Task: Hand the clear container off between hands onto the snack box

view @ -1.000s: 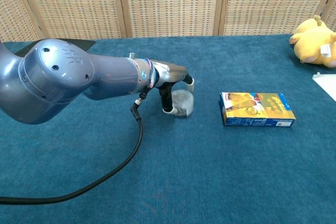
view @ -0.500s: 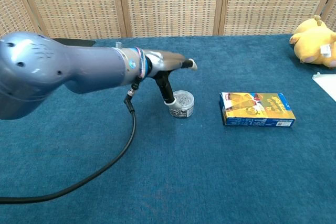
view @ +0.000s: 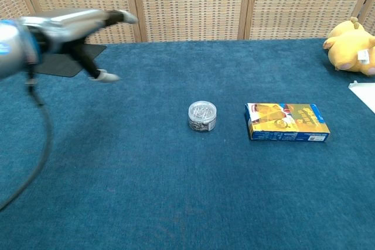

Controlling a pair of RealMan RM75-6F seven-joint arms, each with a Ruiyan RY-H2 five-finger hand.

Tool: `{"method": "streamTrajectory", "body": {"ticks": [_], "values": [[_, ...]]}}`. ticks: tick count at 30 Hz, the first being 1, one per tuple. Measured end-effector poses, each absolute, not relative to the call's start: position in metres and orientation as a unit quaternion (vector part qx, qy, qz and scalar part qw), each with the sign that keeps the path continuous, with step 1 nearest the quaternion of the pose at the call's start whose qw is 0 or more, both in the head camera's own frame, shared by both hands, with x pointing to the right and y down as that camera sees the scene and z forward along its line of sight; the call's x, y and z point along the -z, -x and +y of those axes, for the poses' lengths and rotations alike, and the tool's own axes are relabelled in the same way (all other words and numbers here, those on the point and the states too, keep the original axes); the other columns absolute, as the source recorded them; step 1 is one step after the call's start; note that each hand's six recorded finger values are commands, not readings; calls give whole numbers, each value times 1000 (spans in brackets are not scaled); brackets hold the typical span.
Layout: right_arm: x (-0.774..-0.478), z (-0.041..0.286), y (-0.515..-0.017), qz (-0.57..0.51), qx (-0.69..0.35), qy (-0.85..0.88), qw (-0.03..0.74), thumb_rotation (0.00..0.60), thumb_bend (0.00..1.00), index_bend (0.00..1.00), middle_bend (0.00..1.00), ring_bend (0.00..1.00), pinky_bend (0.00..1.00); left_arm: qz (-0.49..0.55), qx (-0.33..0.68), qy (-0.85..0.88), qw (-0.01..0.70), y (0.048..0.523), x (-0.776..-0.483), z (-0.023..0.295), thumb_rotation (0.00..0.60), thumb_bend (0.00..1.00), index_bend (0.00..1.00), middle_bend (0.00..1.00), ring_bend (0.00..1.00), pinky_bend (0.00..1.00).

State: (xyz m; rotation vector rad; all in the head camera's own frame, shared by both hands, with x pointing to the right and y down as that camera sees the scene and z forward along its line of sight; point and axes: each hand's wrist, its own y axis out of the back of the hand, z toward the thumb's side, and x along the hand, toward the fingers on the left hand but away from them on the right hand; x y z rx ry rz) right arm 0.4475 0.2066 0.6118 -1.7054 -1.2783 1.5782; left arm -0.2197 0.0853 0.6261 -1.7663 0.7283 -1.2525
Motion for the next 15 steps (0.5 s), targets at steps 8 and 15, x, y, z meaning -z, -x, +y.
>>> {"method": "streamTrajectory", "body": {"ticks": [8, 15], "values": [[-609, 208, -437, -460, -576, 624, 260, 600, 0, 44, 0, 0, 0, 343, 535, 648, 419, 311, -597, 132, 570, 237, 0, 0, 0, 0], [-605, 205, -425, -451, -574, 625, 276, 600, 0, 45, 0, 0, 0, 357, 571, 626, 393, 369, -589, 168, 588, 238, 0, 0, 0, 0]]}}
